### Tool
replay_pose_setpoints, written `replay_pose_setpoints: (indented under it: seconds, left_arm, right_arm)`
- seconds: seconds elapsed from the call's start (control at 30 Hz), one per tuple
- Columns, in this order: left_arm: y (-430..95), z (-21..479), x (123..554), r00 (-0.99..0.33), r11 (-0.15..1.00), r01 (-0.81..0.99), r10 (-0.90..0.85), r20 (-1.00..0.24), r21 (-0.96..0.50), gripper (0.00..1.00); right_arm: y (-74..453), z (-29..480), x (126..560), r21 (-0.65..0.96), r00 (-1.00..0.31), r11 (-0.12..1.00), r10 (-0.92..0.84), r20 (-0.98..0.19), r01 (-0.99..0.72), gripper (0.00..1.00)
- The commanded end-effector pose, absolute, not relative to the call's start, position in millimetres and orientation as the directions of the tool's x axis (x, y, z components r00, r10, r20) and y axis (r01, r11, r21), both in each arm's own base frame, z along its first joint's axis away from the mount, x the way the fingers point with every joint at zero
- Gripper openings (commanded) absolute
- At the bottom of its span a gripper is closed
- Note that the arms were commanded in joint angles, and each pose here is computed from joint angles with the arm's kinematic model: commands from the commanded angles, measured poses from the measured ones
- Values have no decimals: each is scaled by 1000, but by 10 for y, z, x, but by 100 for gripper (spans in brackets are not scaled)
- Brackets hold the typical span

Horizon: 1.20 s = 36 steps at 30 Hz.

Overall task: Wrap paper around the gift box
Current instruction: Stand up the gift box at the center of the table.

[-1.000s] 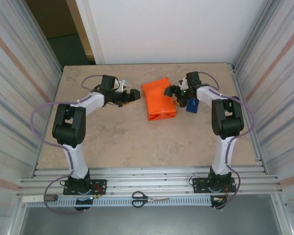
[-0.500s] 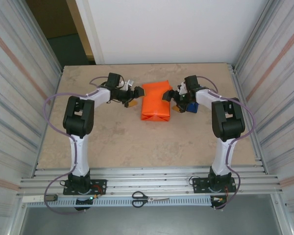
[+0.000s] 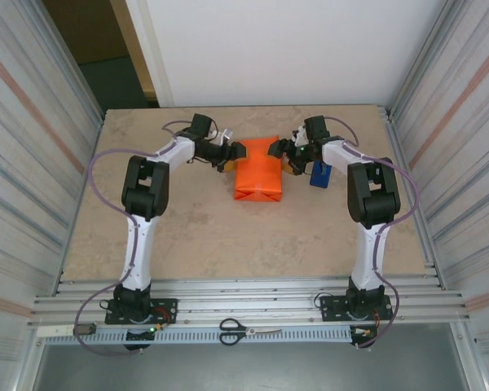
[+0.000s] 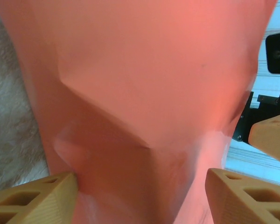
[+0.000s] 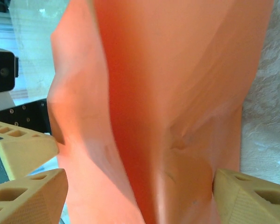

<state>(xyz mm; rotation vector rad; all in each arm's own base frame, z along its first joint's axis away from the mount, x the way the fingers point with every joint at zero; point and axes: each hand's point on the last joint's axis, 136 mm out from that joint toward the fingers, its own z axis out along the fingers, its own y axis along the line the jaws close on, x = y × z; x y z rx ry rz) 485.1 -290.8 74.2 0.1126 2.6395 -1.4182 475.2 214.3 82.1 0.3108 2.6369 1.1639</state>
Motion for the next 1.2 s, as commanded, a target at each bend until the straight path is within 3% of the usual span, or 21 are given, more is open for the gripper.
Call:
replay_pose_setpoints:
  seconds: [0.0, 0.47, 0.63, 0.77, 0.97, 1.17]
  left_arm:
    - [-2991, 796, 4804, -990, 535, 131, 23, -141, -835, 76]
    - [-2827, 787, 4948, -987, 596, 107, -33, -158, -796, 93]
    - [-2798, 839, 4981, -984, 604, 111, -44, -172, -789, 95]
    - [-2852, 804, 4980, -987, 582, 108, -34, -156, -806, 88]
    - [-2984, 834, 4967, -988, 535, 133, 0, -157, -835, 76]
    - [-3018, 1121, 4904, -975, 518, 202, 23, -223, -831, 73]
  right_arm:
    - [2187, 870, 4794, 756, -953, 648, 275, -127, 86, 84]
    - [2102, 851, 4951, 742, -949, 663, 284, -135, 93, 91]
    - [2145, 874, 4994, 758, -955, 648, 265, -132, 75, 93]
    - [2212, 866, 5014, 769, -959, 636, 253, -125, 67, 90]
    - [2308, 926, 5017, 788, -964, 615, 229, -132, 38, 77]
    - [2408, 1243, 4905, 799, -964, 600, 193, -183, -31, 73]
